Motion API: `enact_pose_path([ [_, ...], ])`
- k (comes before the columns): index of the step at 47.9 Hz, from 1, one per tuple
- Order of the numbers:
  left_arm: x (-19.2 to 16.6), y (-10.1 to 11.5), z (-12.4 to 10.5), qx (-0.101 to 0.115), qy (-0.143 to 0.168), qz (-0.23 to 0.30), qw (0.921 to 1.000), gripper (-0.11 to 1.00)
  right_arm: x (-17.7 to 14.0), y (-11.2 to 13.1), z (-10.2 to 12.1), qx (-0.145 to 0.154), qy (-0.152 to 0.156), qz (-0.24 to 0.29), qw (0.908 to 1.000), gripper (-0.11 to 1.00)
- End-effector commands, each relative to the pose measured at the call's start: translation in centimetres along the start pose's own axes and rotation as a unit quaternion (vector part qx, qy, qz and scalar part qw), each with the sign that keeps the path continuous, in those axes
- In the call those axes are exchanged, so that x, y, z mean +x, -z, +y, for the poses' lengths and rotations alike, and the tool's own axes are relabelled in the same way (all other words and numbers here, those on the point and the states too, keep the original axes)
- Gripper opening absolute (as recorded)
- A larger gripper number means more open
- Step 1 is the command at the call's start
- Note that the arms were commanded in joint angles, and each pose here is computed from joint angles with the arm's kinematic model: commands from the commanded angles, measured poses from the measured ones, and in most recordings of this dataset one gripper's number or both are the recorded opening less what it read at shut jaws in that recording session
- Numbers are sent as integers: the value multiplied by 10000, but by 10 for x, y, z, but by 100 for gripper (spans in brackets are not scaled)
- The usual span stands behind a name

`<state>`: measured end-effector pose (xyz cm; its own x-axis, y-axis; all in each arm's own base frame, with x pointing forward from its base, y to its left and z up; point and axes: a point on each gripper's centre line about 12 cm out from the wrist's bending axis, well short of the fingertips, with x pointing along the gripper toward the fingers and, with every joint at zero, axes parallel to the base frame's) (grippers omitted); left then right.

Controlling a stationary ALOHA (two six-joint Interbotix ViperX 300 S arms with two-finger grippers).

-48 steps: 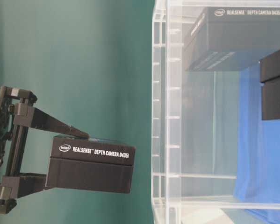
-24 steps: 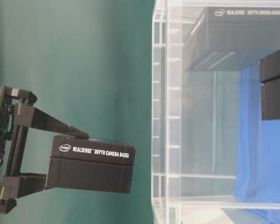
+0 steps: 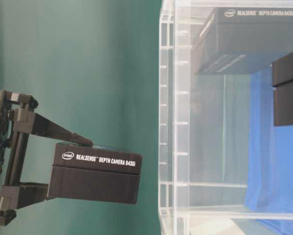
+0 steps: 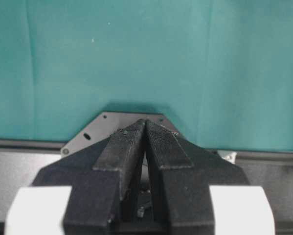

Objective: Take the box out of the case with the right arm.
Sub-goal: 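Carry the black box forward to the left of the first box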

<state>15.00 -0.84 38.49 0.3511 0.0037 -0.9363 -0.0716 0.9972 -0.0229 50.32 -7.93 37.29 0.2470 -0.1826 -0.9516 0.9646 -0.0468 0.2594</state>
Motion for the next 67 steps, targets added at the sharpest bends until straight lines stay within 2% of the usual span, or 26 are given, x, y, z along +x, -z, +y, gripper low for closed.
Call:
enact_pose_path([
  [1,-6,-3,0,4,10,-99,9999,0,-43,5,-5,-8,-449,-2,9990,68],
  [13,-6,-3,0,4,10,-99,9999,0,-48,41,-7,8,-360,119,9993,68],
  [29,-5,-3,0,4,8,-84,10000,0,-60,108,-11,30,-436,353,9984,68],
  [44,-7,-2,0,-5,2,-93,10000,0,-70,158,-16,-9,-576,549,9968,68],
  [49,-6,-2,0,-4,4,-62,10000,0,-71,165,-18,-36,-582,575,9966,68],
  [67,-6,-2,0,-11,2,-62,10000,0,-70,164,-17,-30,-604,575,9965,68],
])
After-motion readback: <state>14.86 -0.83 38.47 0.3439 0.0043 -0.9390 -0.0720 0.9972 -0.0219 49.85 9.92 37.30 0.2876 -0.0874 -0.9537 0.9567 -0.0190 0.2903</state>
